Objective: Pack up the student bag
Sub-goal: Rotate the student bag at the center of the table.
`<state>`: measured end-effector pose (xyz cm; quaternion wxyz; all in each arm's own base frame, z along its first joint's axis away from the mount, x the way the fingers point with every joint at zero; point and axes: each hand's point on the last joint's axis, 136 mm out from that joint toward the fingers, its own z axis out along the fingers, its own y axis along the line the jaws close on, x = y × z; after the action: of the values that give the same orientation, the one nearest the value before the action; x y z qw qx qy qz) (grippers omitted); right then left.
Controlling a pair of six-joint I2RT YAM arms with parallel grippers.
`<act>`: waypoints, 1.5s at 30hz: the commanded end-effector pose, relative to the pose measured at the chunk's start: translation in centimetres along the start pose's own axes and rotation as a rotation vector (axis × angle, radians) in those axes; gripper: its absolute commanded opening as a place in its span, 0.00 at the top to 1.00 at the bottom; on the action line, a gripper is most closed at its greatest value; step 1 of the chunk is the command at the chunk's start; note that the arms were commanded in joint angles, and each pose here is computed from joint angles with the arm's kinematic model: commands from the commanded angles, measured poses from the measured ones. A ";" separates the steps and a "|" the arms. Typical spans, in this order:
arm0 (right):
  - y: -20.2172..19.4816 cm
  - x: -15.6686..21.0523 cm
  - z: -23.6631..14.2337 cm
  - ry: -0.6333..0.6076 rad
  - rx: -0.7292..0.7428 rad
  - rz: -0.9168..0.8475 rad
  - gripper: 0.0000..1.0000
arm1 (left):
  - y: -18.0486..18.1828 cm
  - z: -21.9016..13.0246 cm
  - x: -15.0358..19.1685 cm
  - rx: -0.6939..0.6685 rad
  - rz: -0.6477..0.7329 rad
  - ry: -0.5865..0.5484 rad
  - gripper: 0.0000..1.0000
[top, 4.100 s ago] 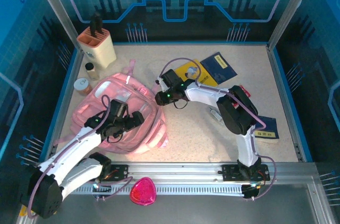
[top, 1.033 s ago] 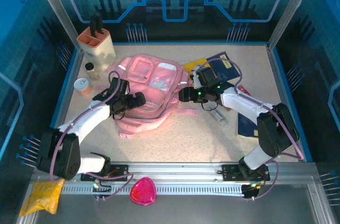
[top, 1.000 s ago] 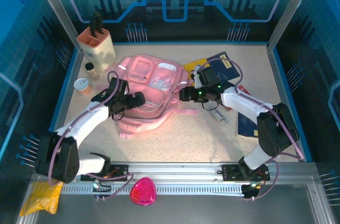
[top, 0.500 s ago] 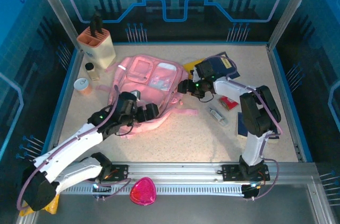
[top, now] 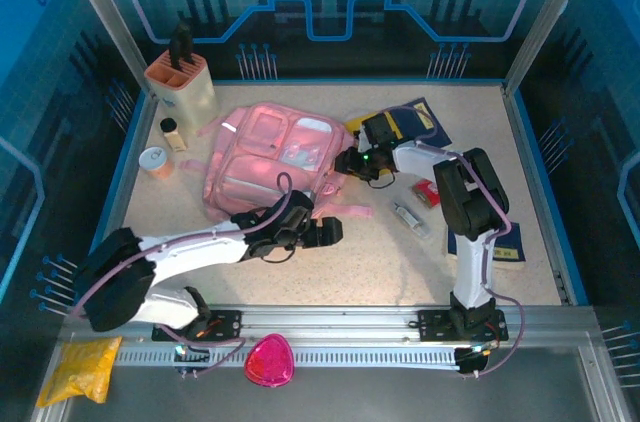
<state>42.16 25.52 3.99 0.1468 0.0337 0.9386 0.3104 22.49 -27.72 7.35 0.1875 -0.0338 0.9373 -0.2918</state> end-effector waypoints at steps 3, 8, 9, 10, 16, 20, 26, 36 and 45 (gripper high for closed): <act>2.4 -2.4 -0.4 -0.062 -0.112 -0.049 0.84 | 0.2 1.3 -1.9 -0.084 0.071 -0.026 0.10; 5.4 -2.9 -2.7 -0.092 -0.188 -0.097 1.00 | 2.6 0.8 -4.4 -0.202 0.128 -0.104 0.19; 5.9 -2.9 -3.4 -0.100 -0.196 -0.106 1.00 | 3.2 0.6 -4.8 -0.216 0.124 -0.115 0.20; 6.5 -2.8 -4.2 -0.109 -0.206 -0.116 1.00 | 3.9 0.3 -5.3 -0.234 0.115 -0.128 0.20; 8.5 -1.9 -8.2 -0.165 -0.238 -0.147 1.00 | 5.8 -1.8 -7.9 -0.303 0.134 -0.217 0.22; 9.1 -0.2 -9.5 -0.178 -0.238 -0.143 1.00 | 5.9 -3.3 -10.1 -0.302 0.182 -0.281 0.24; 10.0 1.6 -9.3 -0.214 -0.238 -0.062 1.00 | 4.4 -5.9 -11.8 -0.254 0.248 -0.328 0.25; 10.3 1.7 -10.1 -0.274 -0.192 0.084 1.00 | -0.4 -7.5 -7.5 -0.057 0.232 -0.303 0.33; 10.6 1.4 -11.0 -0.275 -0.180 0.124 1.00 | -3.9 -3.9 -7.4 -0.097 0.333 -0.335 0.43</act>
<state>36.95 26.76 14.24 0.2355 0.1268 0.8949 0.3572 25.99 -26.44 13.69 0.3453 0.0723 0.9112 -0.2128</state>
